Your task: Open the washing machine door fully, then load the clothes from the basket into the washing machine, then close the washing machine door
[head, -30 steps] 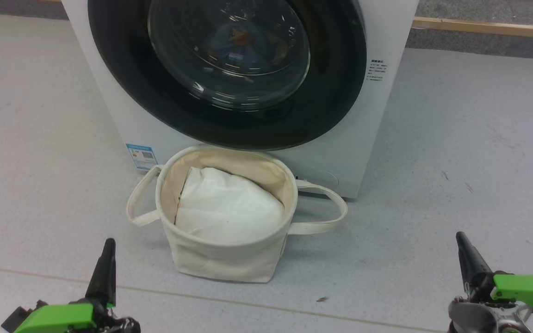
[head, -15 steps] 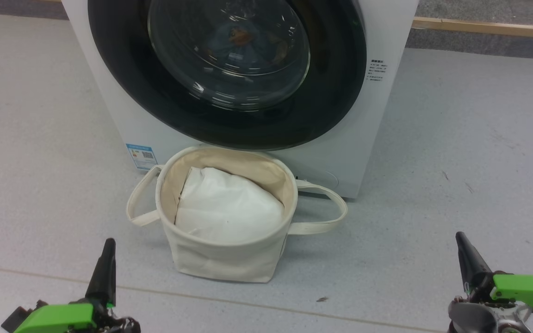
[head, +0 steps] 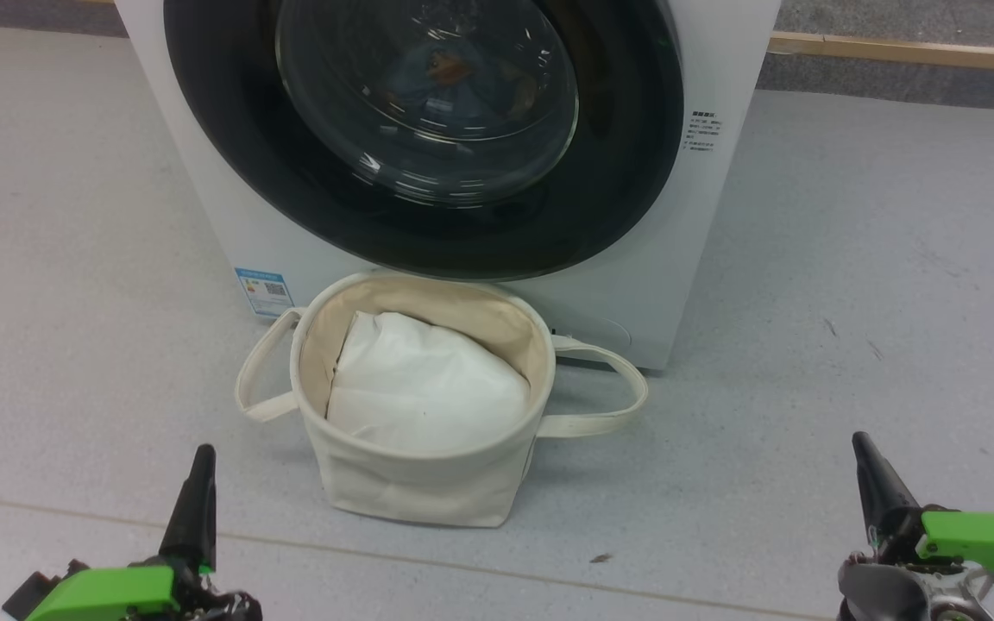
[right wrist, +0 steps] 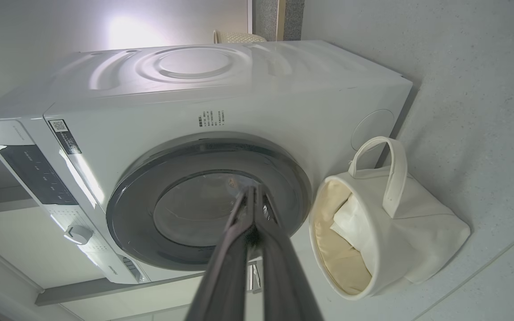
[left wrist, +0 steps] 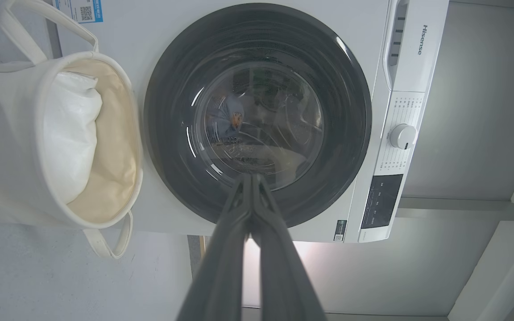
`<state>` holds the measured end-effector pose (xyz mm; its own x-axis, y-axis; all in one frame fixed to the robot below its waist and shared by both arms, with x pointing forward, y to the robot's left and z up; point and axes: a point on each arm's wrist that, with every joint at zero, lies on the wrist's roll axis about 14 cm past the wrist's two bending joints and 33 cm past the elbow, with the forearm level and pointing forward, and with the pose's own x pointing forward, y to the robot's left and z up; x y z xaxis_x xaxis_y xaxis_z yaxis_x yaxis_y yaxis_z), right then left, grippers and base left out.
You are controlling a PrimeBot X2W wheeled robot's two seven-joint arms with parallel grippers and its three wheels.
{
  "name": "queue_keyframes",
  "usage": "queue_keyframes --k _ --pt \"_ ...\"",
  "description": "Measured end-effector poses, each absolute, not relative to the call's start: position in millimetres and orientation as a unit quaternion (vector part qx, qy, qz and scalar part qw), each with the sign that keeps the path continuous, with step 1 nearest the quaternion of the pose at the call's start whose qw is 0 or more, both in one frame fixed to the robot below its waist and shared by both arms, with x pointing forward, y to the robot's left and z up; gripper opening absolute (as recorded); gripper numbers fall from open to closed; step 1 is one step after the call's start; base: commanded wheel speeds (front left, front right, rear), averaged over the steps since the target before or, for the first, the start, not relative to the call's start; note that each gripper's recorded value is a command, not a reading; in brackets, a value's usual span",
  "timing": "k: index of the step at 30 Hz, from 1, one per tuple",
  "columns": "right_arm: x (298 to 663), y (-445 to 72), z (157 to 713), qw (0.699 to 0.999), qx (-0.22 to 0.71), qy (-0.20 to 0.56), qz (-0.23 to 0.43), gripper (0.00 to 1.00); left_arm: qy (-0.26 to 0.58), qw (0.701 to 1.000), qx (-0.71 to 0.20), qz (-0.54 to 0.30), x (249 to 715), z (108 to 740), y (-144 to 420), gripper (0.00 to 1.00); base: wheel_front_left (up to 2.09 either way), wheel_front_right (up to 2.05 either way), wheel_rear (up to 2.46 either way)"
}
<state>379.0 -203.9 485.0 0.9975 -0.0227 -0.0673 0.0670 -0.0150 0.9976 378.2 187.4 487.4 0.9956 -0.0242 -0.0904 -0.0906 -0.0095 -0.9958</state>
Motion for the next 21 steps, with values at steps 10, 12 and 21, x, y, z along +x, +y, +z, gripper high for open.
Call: queue_keyframes --k 10,12,21 --pt "379.0 -204.7 485.2 0.703 0.710 0.016 -0.032 0.00 0.040 0.703 -0.710 0.024 378.2 487.4 187.4 0.00 0.00 0.00 0.00" --pt "379.0 -204.6 485.1 0.703 0.710 0.016 -0.032 0.00 0.040 0.703 -0.710 0.024 378.2 487.3 187.4 0.00 0.00 0.00 0.00" --pt "379.1 -204.9 485.3 0.701 0.712 0.015 -0.032 0.00 0.040 0.703 -0.710 0.024 378.2 487.4 187.4 0.00 0.00 0.00 0.00"
